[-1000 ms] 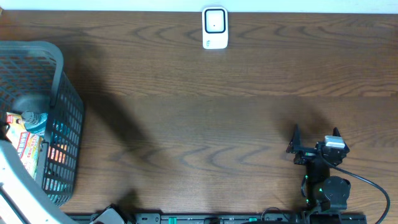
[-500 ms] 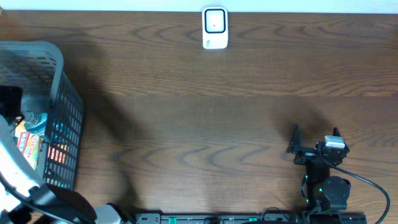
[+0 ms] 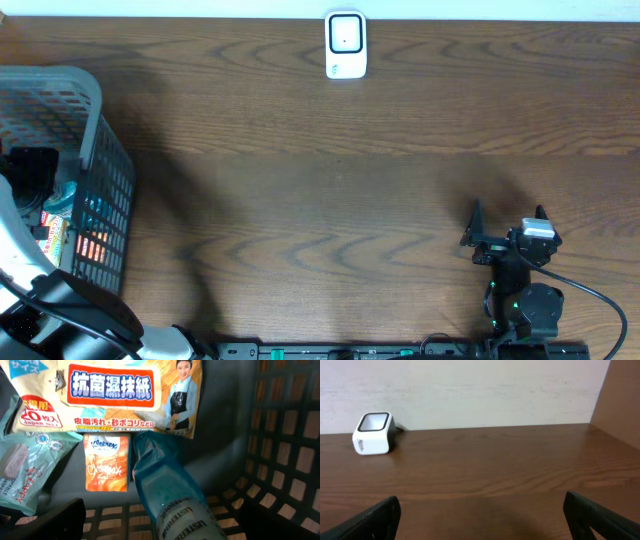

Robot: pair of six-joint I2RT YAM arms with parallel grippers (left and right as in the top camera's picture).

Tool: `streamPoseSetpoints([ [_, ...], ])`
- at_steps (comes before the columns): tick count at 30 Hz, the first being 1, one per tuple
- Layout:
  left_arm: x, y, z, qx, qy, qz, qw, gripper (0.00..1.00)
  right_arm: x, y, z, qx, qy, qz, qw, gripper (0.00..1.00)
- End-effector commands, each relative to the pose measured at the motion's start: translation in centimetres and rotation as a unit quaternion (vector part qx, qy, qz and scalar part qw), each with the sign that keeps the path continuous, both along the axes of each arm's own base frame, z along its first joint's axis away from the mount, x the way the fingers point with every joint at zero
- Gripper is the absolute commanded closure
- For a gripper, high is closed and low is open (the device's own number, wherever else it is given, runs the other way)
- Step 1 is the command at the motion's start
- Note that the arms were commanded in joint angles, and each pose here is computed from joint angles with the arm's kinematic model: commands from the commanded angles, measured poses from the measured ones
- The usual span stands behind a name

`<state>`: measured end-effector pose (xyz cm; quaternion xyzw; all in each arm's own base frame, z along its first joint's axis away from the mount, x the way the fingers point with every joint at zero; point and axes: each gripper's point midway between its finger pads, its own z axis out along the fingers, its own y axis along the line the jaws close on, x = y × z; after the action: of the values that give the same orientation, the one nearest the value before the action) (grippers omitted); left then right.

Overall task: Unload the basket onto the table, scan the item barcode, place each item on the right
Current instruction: 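Grasp the teal mouthwash bottle in the basket with the left gripper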

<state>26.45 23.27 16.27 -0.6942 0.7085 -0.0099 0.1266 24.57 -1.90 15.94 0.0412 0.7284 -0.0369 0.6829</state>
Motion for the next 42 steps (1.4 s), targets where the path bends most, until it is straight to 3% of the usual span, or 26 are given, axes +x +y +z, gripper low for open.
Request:
streamPoseSetpoints([
  [1,-0.5,-0.3,-1.4,-0.015,0.013,0.003,1.000,0.02,-0.1,-0.4,0.0,-0.008,0.000,-0.009,1.000,0.01],
  [16,-0.1,-0.1,-5.1,-0.009,0.005,0.004,1.000,0.02,-0.1,-0.4,0.0,-0.008,0.000,-0.009,1.000,0.01],
  [17,-0.2,-0.2,-5.2,-0.010,0.006,0.004,1.000,0.04,-0.1,-0.4,0.0,-0.008,0.000,-0.009,1.000,0.01],
  [19,-0.4,-0.3,-5.5,-0.013,0.009,0.004,1.000,0.26,-0.1,-0.4,0.0,-0.008,0.000,-0.009,1.000,0.01],
  [23,-0.7,-0.7,-5.8,-0.021,0.016,0.003,1.000,0.50,-0.1,-0.4,0.0,-0.008,0.000,-0.009,1.000,0.01],
  [29,-0.6,-0.6,-5.8,-0.019,0.014,0.003,1.000,0.69,-0.1,-0.4,0.0,-0.008,0.000,-0.009,1.000,0.01],
  [36,0.8,-0.2,-3.4,-0.008,-0.026,-0.004,1.000,0.76,-0.1,-0.4,0.0,-0.008,0.000,-0.009,1.000,0.01],
  [42,2.3,0.7,3.2,0.049,-0.102,-0.009,0.994,0.76,-0.1,-0.4,0.0,-0.008,0.000,-0.009,1.000,0.01],
])
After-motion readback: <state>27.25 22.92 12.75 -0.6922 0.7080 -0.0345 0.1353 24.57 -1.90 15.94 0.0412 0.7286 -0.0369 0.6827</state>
